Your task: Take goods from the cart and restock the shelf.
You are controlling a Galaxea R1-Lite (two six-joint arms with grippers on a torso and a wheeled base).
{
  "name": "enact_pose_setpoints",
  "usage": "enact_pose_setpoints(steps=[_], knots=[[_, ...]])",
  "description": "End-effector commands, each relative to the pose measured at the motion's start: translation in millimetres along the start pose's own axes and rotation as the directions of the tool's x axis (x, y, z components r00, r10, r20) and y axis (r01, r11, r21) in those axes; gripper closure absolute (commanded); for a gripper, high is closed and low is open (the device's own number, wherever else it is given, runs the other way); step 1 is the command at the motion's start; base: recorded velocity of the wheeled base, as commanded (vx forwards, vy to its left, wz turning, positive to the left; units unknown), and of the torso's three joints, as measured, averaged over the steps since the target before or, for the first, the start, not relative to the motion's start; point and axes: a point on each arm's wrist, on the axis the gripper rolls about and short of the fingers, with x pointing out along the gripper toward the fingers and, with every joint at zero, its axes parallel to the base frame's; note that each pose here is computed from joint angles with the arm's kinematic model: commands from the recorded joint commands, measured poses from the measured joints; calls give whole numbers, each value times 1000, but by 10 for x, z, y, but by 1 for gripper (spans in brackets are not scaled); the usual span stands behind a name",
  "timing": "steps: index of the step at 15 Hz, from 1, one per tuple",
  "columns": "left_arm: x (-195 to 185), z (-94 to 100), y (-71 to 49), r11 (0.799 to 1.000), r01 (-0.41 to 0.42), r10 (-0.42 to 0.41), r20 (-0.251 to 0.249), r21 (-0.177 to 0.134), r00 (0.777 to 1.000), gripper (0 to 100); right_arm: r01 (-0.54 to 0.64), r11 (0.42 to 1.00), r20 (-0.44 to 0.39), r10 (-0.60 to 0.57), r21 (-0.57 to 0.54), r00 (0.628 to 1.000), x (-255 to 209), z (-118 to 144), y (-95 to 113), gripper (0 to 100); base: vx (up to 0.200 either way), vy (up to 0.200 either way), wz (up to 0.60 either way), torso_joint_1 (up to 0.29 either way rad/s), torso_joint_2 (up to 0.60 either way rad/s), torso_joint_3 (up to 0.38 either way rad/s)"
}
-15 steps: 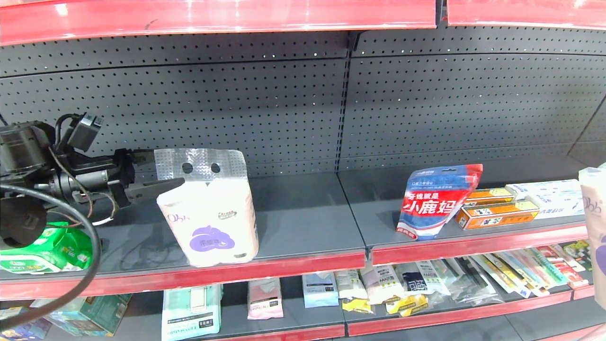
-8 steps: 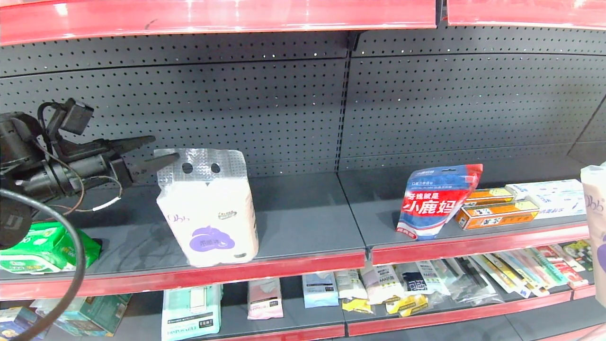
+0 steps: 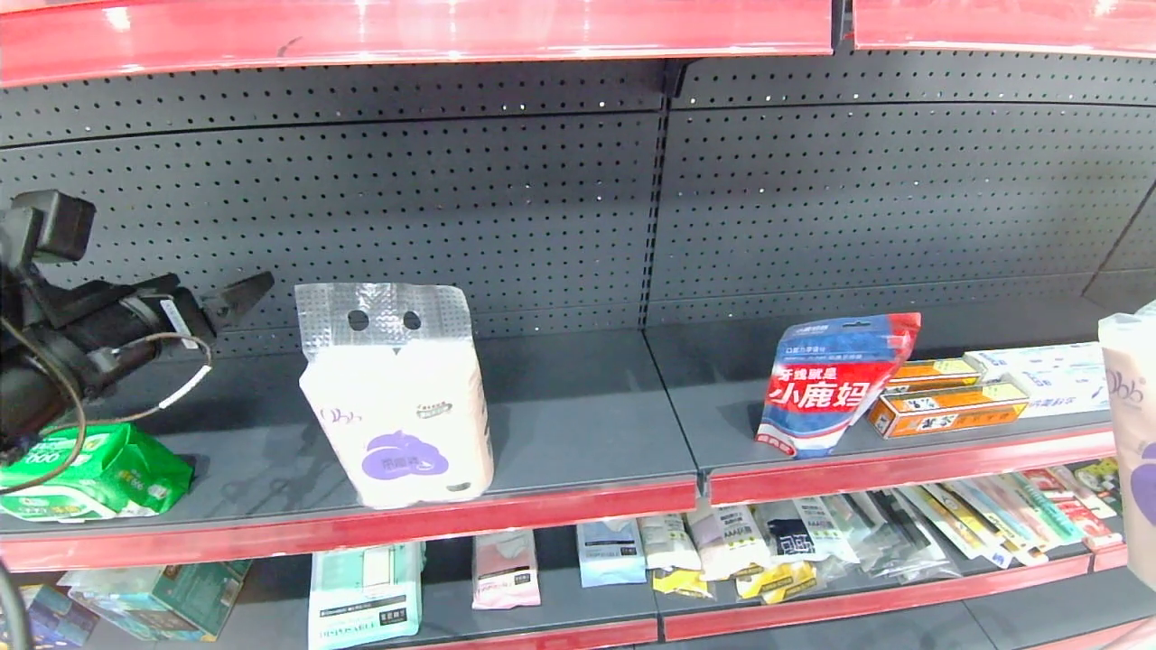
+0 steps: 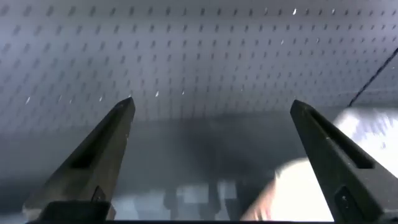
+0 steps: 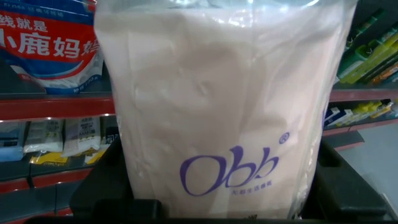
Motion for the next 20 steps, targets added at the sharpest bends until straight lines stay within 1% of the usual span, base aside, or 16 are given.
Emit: enact_pose_setpoints(steps=[1,2,4,5,6,8,9,10,11,14,15,18,19,20], knots=[[-488,-32,-101,1000,-25,25,21,3,999,0,3,1000,15,-4,7,1000,-34,3,-8,100,0,0,0,0,0,0],[-665,-49,-129,999,-32,32,26,4,999,0,-16,1000,34,16,11,999,-79,-19,-5,100,0,0,0,0,0,0],[-1063,-119,-233,1000,-25,25,4,2,1000,0,-67,998,64,67,12,996,-179,-126,24,100,0,0,0,0,0,0],[-1248,-142,-280,1000,-23,23,-11,-1,1000,0,-89,996,85,88,10,992,-217,-148,30,100,0,0,0,0,0,0],[-1455,-175,-332,1000,-21,21,-36,-7,999,0,-115,993,104,113,8,988,-239,-150,33,100,0,0,0,0,0,0],[-1910,-262,-459,999,32,-33,-84,-17,996,0,-167,986,145,166,-2,975,-266,-114,29,100,0,0,0,0,0,0],[-2140,-328,-522,998,65,-66,-96,-16,993,0,-186,983,154,185,-6,971,-265,-107,32,100,0,0,0,0,0,0],[-2332,-422,-566,996,89,-89,-122,-11,988,0,-192,981,154,191,-9,969,-271,-120,37,100,0,0,0,0,0,0],[-2465,-490,-591,994,111,-110,-130,2,985,0,-192,981,156,190,-7,969,-282,-136,40,100,0,0,0,0,0,0],[-2748,-706,-619,987,157,-150,-146,37,978,0,-202,979,169,200,-6,965,-294,-129,38,100,0,0,0,0,0,0],[-2811,-784,-619,984,171,-163,-140,47,977,0,-218,976,184,216,-9,959,-321,-138,40,100,0,0,0,0,0,0],[-2867,-990,-608,982,180,-172,-122,61,978,0,-261,965,232,260,-25,937,-404,-172,49,100,0,0,0,0,0,0],[-2855,-1046,-601,982,176,-165,-132,74,977,0,-273,962,241,272,-30,932,-416,-176,51,100,0,0,0,0,0,0],[-2845,-1064,-597,981,175,-162,-139,87,977,0,-281,959,243,281,-33,929,-417,-183,57,100,0,0,0,0,0,0]])
